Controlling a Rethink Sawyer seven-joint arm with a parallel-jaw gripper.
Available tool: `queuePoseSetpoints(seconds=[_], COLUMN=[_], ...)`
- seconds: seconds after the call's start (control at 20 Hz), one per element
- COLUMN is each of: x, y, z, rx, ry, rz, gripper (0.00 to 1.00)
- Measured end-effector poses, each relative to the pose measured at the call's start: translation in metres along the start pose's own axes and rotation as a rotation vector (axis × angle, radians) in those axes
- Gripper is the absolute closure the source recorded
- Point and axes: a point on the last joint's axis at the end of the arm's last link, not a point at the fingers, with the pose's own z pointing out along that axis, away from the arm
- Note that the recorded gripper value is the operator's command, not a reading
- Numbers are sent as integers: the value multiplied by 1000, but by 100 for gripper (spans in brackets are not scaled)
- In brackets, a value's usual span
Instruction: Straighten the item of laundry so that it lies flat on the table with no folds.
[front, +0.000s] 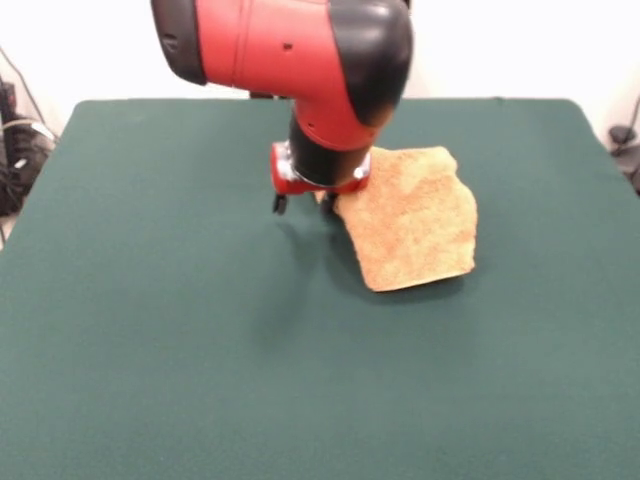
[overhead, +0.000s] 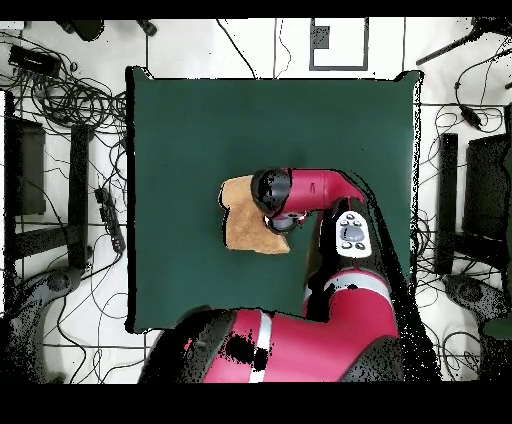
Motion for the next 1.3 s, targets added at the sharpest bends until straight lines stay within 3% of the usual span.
queuePoseSetpoints(seconds=[0.4, 0.6, 1.1, 1.3], x=[33, 52, 67, 72], y=[-35, -56, -66, -65], z=[9, 15, 38, 39], rx=[-72, -132, -258, -267], ry=[22, 2, -187, -225], rz=[65, 109, 171, 165], gripper=[0, 0, 0, 0])
